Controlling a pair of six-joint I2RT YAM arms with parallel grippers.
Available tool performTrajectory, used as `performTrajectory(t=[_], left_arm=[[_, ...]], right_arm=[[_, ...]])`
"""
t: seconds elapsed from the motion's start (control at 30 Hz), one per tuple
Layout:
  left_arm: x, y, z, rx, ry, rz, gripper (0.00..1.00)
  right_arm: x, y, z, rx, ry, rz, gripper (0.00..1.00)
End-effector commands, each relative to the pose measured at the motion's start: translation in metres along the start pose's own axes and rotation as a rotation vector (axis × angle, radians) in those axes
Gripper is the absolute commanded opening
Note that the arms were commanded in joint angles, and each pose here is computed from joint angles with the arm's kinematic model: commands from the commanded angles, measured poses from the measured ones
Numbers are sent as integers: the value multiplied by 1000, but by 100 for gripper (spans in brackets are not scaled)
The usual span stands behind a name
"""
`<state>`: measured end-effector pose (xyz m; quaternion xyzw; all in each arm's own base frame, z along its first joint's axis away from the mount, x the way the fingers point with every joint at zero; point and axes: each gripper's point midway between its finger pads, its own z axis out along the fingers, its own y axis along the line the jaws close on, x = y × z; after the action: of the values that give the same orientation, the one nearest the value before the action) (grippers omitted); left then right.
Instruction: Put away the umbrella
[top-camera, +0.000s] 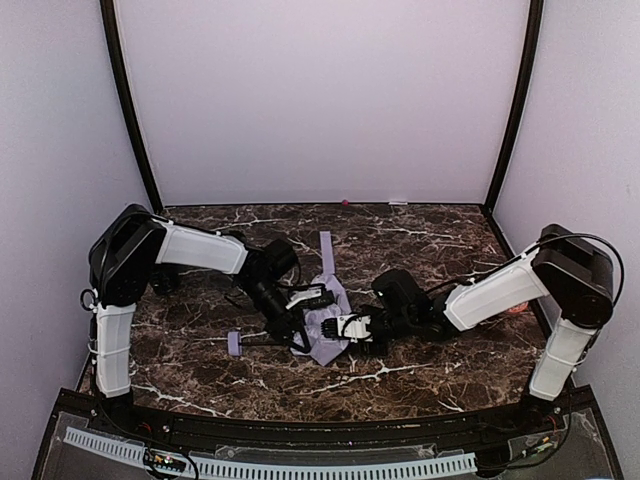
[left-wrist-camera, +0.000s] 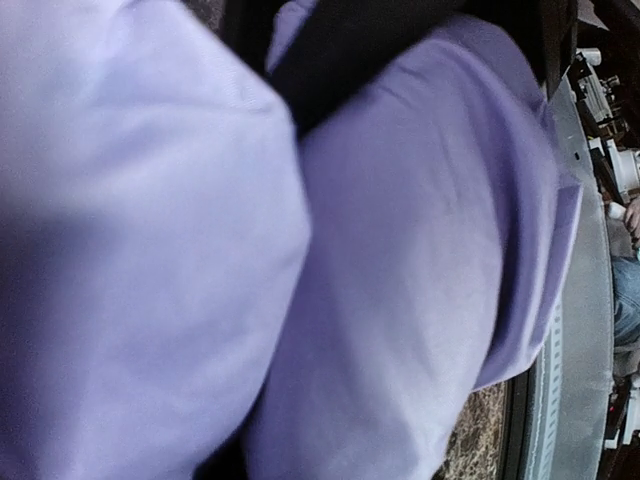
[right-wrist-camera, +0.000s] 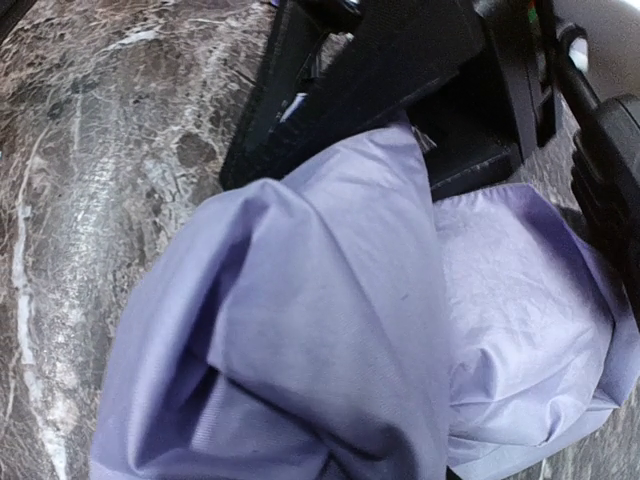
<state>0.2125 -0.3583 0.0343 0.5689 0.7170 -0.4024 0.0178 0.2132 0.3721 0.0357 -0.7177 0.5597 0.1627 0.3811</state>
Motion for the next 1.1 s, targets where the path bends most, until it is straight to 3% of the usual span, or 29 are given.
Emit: performTrajectory(t=[0.0, 0.13, 0.3, 0.4, 0.53, 0.77, 0.83, 0.87, 0.93, 0.97, 1.07], left_arm=[[-25, 26, -19, -181, -91, 29, 45], [-59, 25, -67, -418, -292, 174, 54], [-59, -10, -112, -643, -507, 370, 60], [-51, -43, -90, -734, -438, 540, 60], [-34, -46, -61, -745, -333, 569, 65], [-68, -38, -70, -852, -346, 677, 69], [-67, -34, -64, -842, -324, 682, 62], [-63, -31, -60, -834, -300, 674, 51], [-58, -27, -58, -835, -262, 651, 8], [-57, -27, -60, -840, -257, 645, 1], [-58, -39, -77, -821, -307, 648, 0]], right_arm=[[-10, -4, -5, -29, -66, 66, 34], [-11, -2, -7, -45, -81, 125, 30], [-11, -10, -7, -61, -91, 251, 27], [-10, -13, -5, -70, -85, 315, 28], [-10, -14, -5, -68, -91, 326, 27], [-7, -15, -4, -63, -75, 295, 27], [-8, -16, -3, -69, -74, 294, 26], [-9, -16, -3, -72, -74, 293, 26], [-10, -16, -4, -72, -74, 286, 25], [-9, -16, -5, -69, -71, 281, 25], [-4, -14, -7, -52, -63, 265, 25]])
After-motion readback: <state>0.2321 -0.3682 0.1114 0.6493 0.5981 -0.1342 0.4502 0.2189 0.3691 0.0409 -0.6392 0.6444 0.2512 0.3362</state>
